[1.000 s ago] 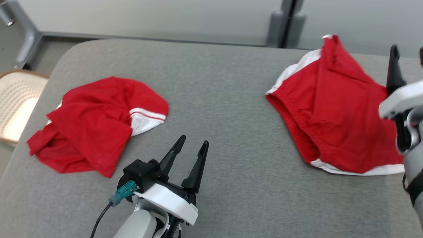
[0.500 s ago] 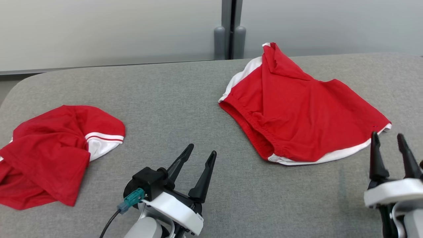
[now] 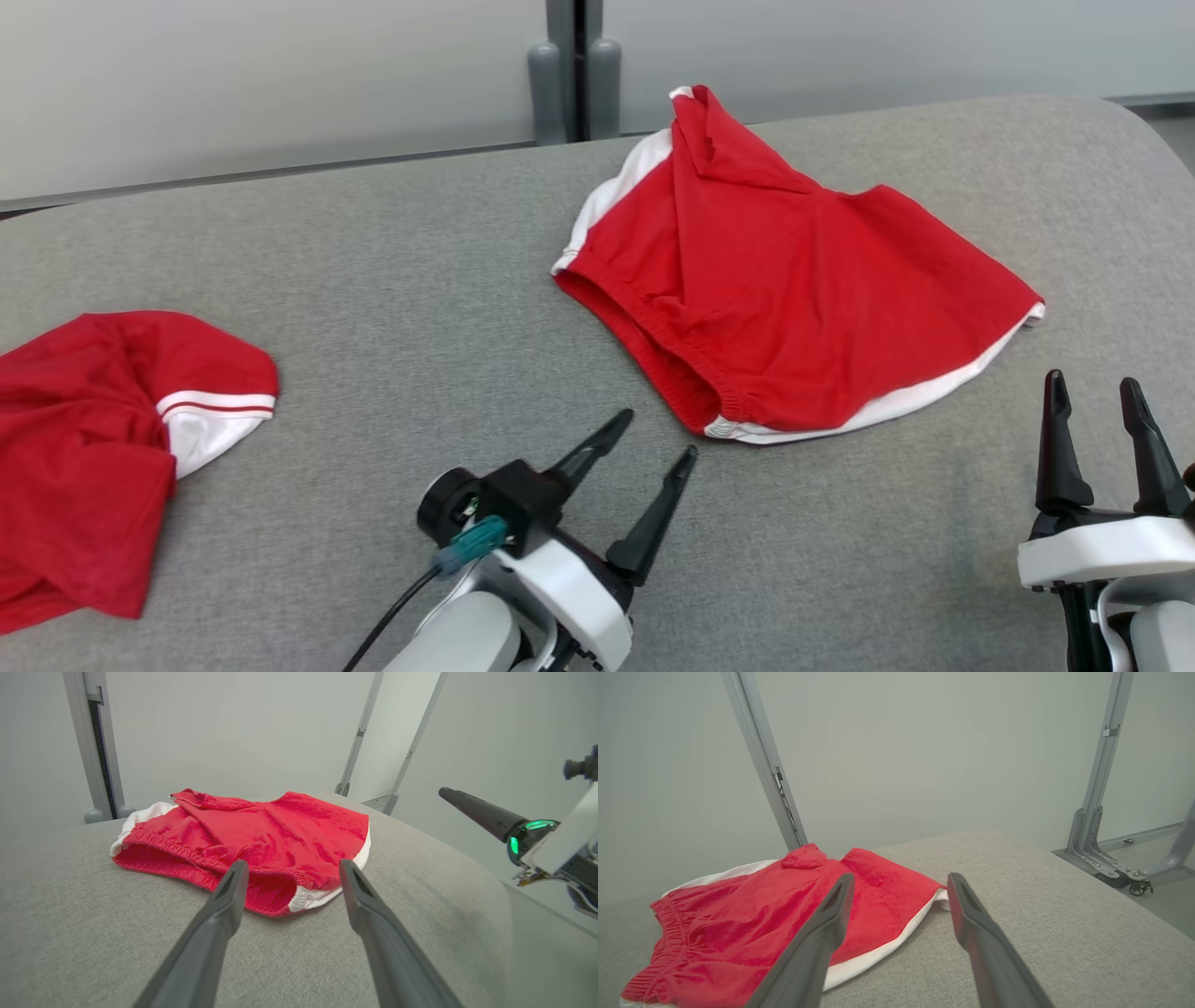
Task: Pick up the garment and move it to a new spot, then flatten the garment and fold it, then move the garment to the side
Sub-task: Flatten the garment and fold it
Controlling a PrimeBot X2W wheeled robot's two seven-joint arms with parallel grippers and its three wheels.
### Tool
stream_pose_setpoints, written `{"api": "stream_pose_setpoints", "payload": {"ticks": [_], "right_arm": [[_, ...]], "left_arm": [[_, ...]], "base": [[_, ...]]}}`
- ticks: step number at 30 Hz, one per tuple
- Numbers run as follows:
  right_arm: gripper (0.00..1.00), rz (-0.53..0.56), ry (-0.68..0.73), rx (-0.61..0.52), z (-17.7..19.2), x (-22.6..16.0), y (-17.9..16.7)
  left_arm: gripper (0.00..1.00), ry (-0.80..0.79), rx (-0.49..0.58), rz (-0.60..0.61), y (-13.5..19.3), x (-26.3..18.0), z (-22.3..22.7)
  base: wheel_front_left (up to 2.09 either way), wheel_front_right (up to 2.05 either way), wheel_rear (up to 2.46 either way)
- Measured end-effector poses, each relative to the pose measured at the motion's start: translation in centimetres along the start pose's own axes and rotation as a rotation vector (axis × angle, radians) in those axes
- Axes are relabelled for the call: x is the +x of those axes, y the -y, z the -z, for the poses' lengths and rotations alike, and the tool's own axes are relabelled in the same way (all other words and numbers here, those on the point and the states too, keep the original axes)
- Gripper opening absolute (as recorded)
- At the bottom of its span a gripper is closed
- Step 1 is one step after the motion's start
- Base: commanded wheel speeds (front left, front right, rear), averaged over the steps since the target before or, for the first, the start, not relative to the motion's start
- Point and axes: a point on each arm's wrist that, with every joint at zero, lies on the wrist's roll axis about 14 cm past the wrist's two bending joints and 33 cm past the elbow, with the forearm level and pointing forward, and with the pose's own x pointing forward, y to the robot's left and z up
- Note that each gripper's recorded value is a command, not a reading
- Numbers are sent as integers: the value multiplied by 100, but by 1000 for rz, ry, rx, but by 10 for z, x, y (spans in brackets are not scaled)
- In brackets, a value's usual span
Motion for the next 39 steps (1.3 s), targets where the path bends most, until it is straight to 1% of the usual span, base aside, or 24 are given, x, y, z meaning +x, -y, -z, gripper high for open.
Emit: {"api": "stream_pose_setpoints", "payload": {"ticks": [2,3,7,14,20,21,22,27,31,35,39], "right_arm": [[100,13,-3,-1,1,-1,3],[100,34,-7,2,3,-3,9],[100,69,-18,1,7,-5,18],[100,125,-35,-4,12,-9,35],[100,160,-49,-6,17,-14,44],[100,162,-51,-5,17,-15,45],[100,166,-51,-4,17,-15,45],[100,172,-55,0,19,-15,46],[100,140,-93,3,31,-13,36],[100,141,-108,-12,34,-12,40],[100,101,-127,-7,39,-4,26]], "left_arm": [[100,-39,13,60,13,8,10],[100,-90,31,115,24,15,24],[100,-192,70,183,29,26,50],[100,-278,90,218,21,47,71],[100,-301,65,231,21,56,79],[80,-305,56,232,22,56,81],[0,-306,49,232,23,56,81],[0,-272,26,214,21,60,69],[0,-235,11,169,11,58,56],[0,-204,-2,126,3,52,47],[0,-148,-2,56,-13,42,29]], "base": [[0,0,0],[0,0,0],[0,0,0],[0,0,0],[0,0,0],[0,0,0],[0,0,0],[0,0,0],[0,0,0],[0,0,0],[0,0,0]]}}
